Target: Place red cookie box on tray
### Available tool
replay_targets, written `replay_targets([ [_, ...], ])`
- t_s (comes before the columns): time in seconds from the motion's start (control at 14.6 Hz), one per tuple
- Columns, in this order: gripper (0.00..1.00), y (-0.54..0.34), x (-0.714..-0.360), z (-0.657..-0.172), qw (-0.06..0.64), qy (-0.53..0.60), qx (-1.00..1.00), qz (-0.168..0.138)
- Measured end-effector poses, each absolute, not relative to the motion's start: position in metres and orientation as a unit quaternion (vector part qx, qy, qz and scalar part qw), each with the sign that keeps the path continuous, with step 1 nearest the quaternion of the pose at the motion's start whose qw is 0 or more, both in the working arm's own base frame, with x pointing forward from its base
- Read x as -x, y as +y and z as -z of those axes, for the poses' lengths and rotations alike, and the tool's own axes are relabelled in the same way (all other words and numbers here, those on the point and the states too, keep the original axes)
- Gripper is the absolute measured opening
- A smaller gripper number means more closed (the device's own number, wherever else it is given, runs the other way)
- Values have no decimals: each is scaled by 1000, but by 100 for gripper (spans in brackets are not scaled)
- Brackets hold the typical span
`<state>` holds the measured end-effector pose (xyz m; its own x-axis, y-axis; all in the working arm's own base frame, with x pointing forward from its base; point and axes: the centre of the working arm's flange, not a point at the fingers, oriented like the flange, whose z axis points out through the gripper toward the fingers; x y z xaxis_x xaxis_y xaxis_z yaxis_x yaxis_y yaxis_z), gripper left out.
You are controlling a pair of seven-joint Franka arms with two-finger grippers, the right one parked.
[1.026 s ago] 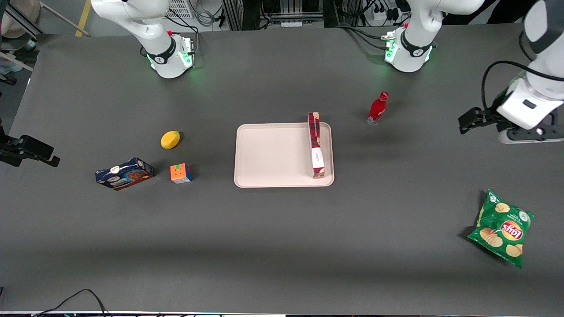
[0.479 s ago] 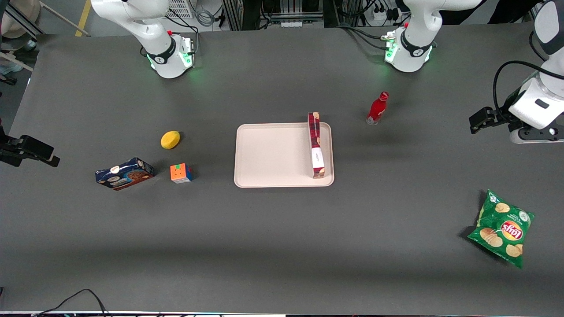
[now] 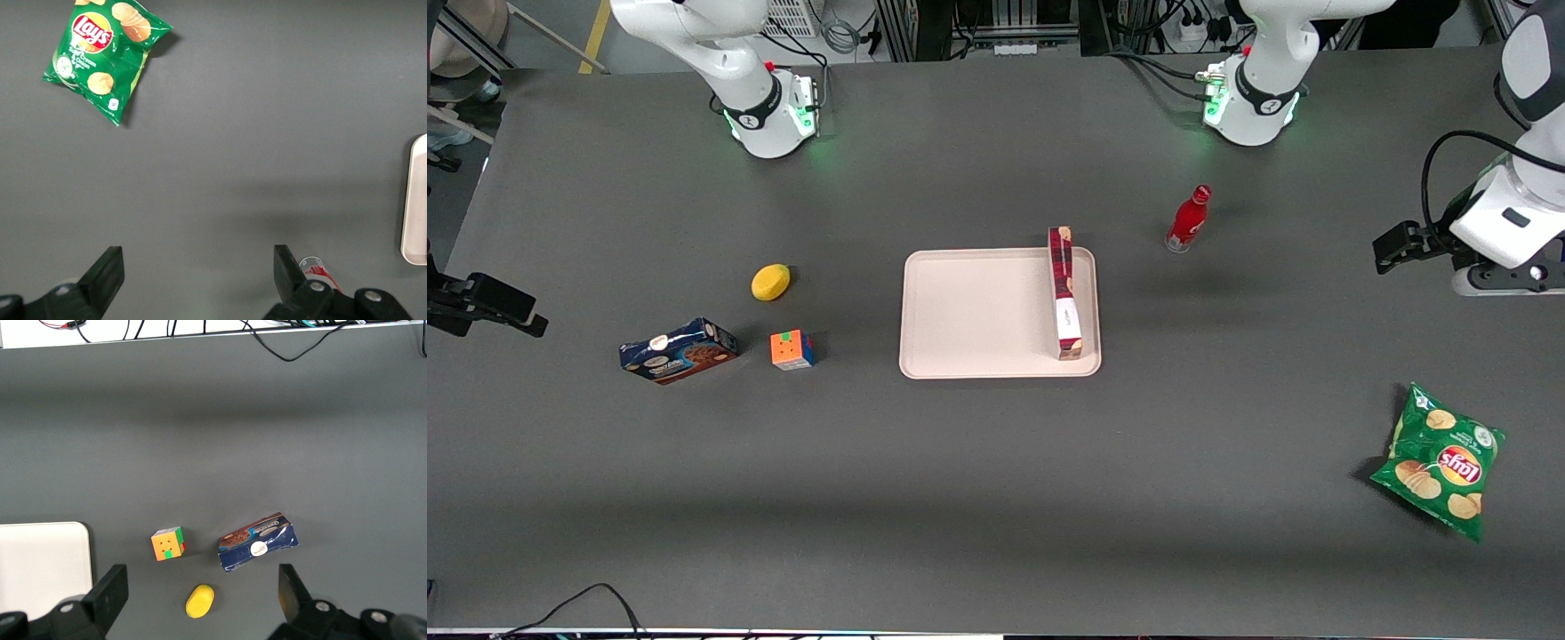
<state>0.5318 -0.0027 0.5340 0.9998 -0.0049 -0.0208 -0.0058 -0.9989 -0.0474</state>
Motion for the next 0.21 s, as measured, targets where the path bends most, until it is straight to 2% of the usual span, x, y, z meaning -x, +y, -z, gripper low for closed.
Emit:
replay_targets([
  [0.21, 100, -5, -535, -542, 20, 5, 1000, 0],
])
